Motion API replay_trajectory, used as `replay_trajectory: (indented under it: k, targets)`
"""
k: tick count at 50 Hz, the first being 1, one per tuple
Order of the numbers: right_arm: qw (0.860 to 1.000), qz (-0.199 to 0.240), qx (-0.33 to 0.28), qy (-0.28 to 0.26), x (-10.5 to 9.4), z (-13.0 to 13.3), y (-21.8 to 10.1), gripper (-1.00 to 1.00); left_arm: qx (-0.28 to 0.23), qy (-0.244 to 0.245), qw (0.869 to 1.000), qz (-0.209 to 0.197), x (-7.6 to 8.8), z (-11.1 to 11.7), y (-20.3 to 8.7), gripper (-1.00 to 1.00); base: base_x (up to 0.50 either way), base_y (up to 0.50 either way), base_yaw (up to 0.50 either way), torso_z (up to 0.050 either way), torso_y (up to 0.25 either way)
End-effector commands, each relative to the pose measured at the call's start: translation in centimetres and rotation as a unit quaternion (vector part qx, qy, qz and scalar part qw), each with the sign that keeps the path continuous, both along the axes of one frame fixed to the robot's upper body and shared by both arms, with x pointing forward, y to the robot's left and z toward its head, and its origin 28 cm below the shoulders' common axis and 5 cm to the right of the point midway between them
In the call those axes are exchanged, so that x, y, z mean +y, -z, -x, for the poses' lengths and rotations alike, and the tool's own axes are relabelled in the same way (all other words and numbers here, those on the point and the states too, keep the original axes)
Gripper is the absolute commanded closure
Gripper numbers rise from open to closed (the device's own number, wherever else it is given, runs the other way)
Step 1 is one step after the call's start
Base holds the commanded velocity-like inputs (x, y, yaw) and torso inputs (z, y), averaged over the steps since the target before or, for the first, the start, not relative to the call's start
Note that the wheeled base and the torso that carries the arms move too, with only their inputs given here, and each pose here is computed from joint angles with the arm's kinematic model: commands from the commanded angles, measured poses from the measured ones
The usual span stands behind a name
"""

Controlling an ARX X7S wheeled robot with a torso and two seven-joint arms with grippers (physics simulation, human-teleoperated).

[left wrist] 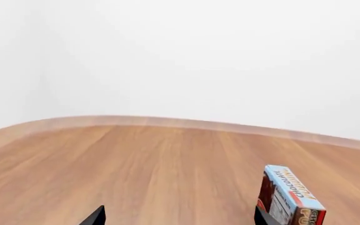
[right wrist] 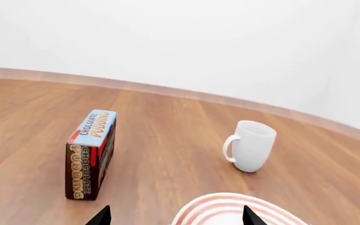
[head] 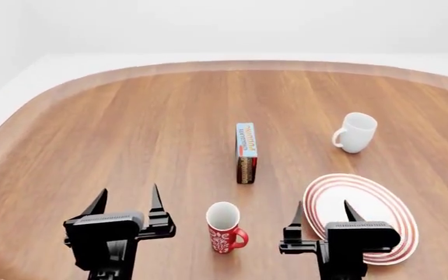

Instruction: Pick up the red mug and put it on the plate

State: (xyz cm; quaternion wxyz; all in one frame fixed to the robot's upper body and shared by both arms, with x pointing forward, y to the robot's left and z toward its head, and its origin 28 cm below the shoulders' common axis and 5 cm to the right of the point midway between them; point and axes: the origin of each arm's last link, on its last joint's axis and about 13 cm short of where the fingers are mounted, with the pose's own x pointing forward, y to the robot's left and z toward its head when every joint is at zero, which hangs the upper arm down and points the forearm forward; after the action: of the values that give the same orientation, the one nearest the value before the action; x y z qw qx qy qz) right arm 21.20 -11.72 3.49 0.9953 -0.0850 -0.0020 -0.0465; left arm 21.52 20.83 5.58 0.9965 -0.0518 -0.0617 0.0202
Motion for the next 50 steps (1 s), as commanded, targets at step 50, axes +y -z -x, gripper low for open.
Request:
replay_trajectory:
  k: [50]
  targets:
    - [0.942, 0.025, 0.132, -0.308, 0.7, 1.8, -0.2, -1.00, -0.029, -0.035, 0.999, 0.024, 1.6, -0.9, -2.7, -1.00, 0.00, 0.00, 0.00, 0.000, 0.000]
